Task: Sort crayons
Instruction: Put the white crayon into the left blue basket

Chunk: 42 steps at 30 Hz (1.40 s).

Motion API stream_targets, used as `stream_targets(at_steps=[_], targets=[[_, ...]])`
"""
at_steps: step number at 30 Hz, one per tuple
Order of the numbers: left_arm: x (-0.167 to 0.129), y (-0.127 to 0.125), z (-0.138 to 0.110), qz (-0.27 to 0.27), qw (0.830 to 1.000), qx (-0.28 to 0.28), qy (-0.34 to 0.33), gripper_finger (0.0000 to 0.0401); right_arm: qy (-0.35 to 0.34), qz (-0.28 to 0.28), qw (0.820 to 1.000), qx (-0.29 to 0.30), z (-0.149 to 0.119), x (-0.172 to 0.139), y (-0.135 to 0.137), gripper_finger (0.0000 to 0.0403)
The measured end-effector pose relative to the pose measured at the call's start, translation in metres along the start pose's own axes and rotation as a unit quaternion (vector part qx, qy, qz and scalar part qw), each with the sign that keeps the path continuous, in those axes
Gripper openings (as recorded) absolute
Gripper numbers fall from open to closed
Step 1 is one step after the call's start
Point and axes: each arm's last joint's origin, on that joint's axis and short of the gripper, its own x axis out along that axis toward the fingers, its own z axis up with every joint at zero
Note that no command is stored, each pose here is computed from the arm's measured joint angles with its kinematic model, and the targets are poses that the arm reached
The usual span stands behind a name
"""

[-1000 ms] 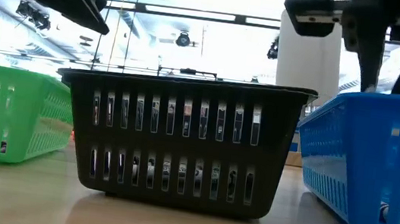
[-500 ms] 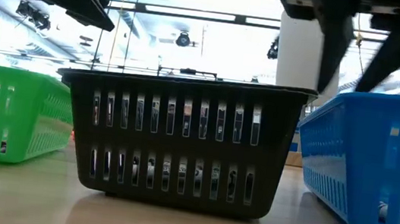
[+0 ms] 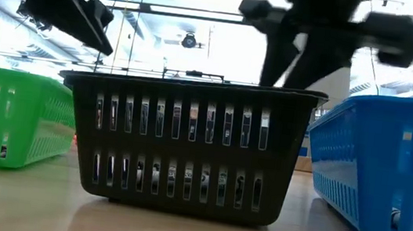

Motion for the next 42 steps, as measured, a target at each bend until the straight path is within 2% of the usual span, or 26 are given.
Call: stream_targets(at_steps=[7,14,17,19,24,28,35,42], targets=[[0.013,-0.003,-0.003,0.005,1.0,0.006,0.019,0.0151,-0.004,-0.023,0.999,0.024,-0.016,0.014,-0.039,0.0121],[0.02,-0.002,-0.005,0.012,0.999,0.008,0.034,0.0151,-0.054,-0.019,0.998,0.041,-0.041,0.042,-0.067,0.0121],[0.02,-0.002,-0.005,0.012,0.999,0.009,0.033,0.0151,-0.068,-0.02,0.997,0.03,-0.051,0.053,-0.071,0.0121],[0.021,-0.001,-0.005,0.013,0.999,0.011,0.033,0.0151,-0.103,-0.023,0.994,0.023,-0.055,0.06,-0.075,0.0121],[0.022,0.003,-0.004,0.02,0.999,0.005,0.031,0.0151,-0.182,-0.024,0.982,0.04,-0.071,0.076,-0.078,0.0121],[0.023,0.006,-0.002,0.027,0.999,-0.003,0.025,0.0151,-0.215,-0.017,0.975,0.049,-0.084,0.086,-0.078,0.0121],[0.024,0.008,0.003,0.027,1.0,-0.004,0.001,0.0151,-0.239,-0.016,0.969,0.064,-0.102,0.097,-0.075,0.0121],[0.024,0.008,0.005,0.026,1.0,-0.004,-0.01,0.0151,-0.251,0.002,0.962,0.108,-0.109,0.099,-0.078,0.0121]])
